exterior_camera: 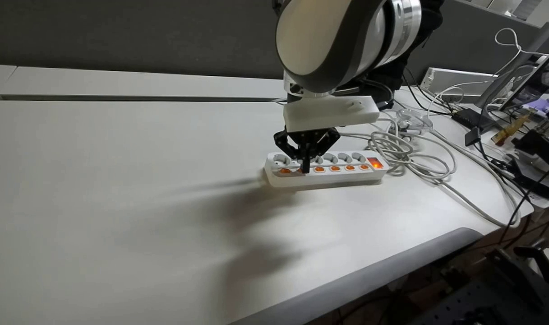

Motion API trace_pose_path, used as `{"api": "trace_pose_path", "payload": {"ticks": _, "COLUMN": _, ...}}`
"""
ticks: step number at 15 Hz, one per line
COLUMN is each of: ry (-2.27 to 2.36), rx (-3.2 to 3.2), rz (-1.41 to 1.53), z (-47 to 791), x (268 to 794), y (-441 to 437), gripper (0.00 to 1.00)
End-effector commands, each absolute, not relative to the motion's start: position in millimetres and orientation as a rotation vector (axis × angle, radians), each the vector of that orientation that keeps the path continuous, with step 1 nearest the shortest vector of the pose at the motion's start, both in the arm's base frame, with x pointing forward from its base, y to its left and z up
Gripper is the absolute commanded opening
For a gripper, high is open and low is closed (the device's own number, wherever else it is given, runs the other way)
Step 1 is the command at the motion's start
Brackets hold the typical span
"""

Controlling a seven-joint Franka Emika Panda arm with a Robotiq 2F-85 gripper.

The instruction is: Turn on the second switch from the left on the adapter

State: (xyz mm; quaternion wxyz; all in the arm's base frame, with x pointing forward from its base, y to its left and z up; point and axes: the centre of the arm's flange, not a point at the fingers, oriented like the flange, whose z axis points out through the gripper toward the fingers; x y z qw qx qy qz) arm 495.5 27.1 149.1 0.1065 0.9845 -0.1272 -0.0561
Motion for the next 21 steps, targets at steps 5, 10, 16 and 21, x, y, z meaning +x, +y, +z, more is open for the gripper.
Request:
{"api": "trace_pose_path", "payload": {"ticks": 5, "ry": -0.384, "rx": 2.858, "rz": -0.191, "z": 138.5, "x": 502.8, "y": 28.7, "gripper": 0.00}}
{"api": "trace_pose_path", "payload": {"ticks": 10, "ry": -0.464, "rx": 2.756, "rz": -0.171, "z": 124.0, "x": 507.0, "y": 31.4, "gripper": 0.00}}
{"api": "trace_pose_path", "payload": {"ticks": 16, "ry": -0.459, "rx": 2.751, "rz": -0.225, "z": 123.6, "x": 505.9, "y": 44.2, "gripper": 0.00}}
{"api": "trace_pose_path", "payload": {"ticks": 21, "ry": -0.371, "rx": 2.858, "rz": -0.326, "z": 133.8, "x": 505.7, "y": 39.5, "gripper": 0.00}}
